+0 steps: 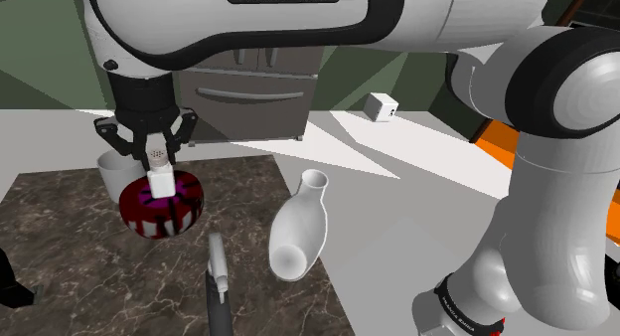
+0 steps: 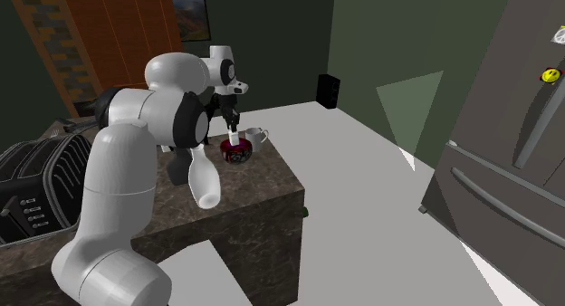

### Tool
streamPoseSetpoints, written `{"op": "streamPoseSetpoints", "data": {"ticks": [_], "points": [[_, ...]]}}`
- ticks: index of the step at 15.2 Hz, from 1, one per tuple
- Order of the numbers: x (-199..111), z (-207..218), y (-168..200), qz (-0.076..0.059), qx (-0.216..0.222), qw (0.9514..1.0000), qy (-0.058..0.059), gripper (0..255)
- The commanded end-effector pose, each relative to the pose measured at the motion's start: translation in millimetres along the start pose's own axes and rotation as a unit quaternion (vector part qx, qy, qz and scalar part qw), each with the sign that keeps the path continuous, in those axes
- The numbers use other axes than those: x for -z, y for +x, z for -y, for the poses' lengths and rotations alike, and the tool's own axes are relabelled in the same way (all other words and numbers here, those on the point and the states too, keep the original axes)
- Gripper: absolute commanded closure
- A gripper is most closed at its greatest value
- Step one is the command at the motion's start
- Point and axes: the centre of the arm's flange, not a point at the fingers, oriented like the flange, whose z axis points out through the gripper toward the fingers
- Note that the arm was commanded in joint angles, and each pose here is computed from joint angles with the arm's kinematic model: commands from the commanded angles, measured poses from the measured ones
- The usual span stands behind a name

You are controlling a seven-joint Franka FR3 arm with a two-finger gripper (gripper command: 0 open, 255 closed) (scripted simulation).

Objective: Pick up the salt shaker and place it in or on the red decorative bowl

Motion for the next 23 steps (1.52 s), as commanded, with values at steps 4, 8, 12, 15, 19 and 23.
{"op": "streamPoseSetpoints", "data": {"ticks": [4,8,12,15,19,23], "points": [[-1,0,0,0.0,0.0,1.0,0.0,255],[-1,0,0,0.0,0.0,1.0,0.0,0],[12,0,0,0.0,0.0,1.0,0.0,0],[49,0,0,0.0,0.0,1.0,0.0,0],[49,0,0,0.0,0.0,1.0,0.0,0],[49,0,0,0.0,0.0,1.0,0.0,0]]}}
